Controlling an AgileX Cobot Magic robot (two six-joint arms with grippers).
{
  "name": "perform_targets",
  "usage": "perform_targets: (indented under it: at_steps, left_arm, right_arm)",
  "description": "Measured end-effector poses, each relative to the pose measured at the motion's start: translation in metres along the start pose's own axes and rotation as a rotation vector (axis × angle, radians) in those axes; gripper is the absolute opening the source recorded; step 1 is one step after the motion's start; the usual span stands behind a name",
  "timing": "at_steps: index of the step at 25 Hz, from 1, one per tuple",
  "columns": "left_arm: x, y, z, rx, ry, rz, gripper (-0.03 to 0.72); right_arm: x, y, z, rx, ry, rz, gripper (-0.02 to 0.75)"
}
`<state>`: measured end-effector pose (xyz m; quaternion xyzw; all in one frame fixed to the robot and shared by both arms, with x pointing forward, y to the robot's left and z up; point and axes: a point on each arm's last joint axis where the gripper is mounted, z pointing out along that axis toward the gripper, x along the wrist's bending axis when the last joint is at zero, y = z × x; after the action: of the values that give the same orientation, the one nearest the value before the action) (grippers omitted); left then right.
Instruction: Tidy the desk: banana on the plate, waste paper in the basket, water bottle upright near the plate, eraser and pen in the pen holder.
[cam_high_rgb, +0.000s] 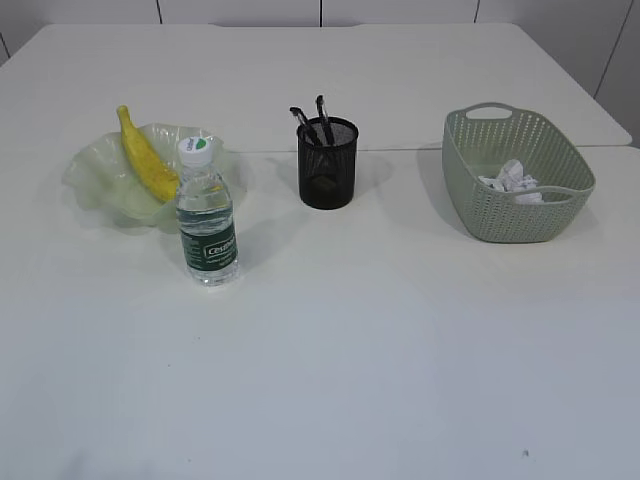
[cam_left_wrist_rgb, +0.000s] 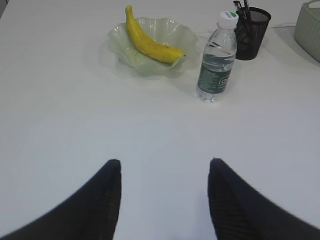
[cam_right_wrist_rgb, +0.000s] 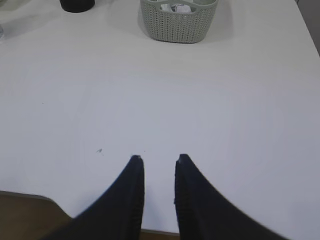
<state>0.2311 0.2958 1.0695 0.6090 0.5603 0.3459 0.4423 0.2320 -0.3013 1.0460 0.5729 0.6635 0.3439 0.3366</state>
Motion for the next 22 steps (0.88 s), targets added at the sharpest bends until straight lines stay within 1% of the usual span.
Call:
perform_targets:
  at_steps: [13, 17, 22]
  left_arm:
    - [-0.0007, -0.0014, 0.0022, -0.002, -0.010, -0.008, 0.388]
    - [-0.0010, -0.0043, 0.0021, 0.030, -0.013, -0.009, 0.388]
    - [-0.0008, -0.0075, 0.0020, 0.065, -0.012, -0.008, 0.388]
  right_arm:
    - [-0.0005, 0.0000, 0.0000, 0.000, -0.006, -0.003, 0.169]
    - [-0.0028, -0.0001, 0.0000, 0.001, -0.031, -0.014, 0.169]
    - [-0.0036, -0.0001, 0.0000, 0.002, -0.040, -0.018, 0.169]
